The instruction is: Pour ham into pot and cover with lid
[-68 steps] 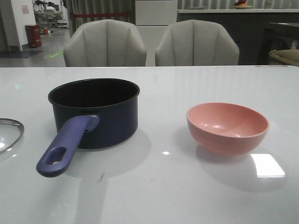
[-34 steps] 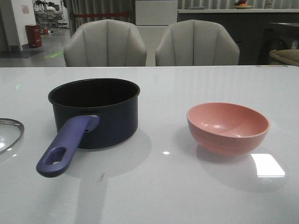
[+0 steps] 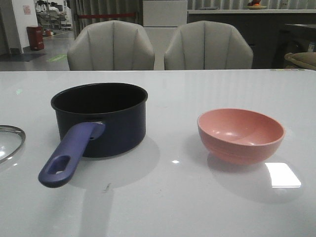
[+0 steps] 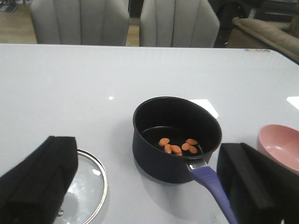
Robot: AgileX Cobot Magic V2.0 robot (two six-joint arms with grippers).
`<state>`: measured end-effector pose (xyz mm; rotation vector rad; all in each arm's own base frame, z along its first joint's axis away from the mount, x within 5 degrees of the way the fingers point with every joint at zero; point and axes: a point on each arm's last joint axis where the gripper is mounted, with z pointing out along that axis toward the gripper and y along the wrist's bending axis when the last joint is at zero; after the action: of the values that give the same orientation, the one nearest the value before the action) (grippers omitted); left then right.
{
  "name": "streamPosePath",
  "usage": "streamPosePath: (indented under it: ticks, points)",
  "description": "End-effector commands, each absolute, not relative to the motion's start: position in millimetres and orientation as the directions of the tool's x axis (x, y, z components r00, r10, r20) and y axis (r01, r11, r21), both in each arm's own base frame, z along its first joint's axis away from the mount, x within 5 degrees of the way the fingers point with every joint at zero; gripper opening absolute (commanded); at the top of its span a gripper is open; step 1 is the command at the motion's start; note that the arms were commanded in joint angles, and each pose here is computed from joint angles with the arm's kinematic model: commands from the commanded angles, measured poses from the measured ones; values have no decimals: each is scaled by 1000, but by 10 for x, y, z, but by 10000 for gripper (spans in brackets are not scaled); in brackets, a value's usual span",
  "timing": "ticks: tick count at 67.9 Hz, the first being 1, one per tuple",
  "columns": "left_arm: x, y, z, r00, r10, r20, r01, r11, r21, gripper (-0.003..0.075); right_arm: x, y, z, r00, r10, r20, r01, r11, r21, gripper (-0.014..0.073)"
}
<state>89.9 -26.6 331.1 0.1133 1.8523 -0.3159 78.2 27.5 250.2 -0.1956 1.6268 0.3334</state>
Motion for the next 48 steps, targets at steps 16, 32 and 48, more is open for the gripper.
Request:
streamPosePath:
  ticks: [16,32,48]
  points:
    - [1760,-287,3606,-430,-187,-883,58,971,-234,658,793,253,2658,10,99,-995,-307,947,91,166]
    - [2411,-138,3435,-606,-224,-763,-95,973,-210,658,793,253,2658,10,99,-995,-307,947,91,166]
    - [2940,-22,3147,-814,-228,-534,-177,973,-146,658,793,253,2658,10,99,-995,-307,947,91,166]
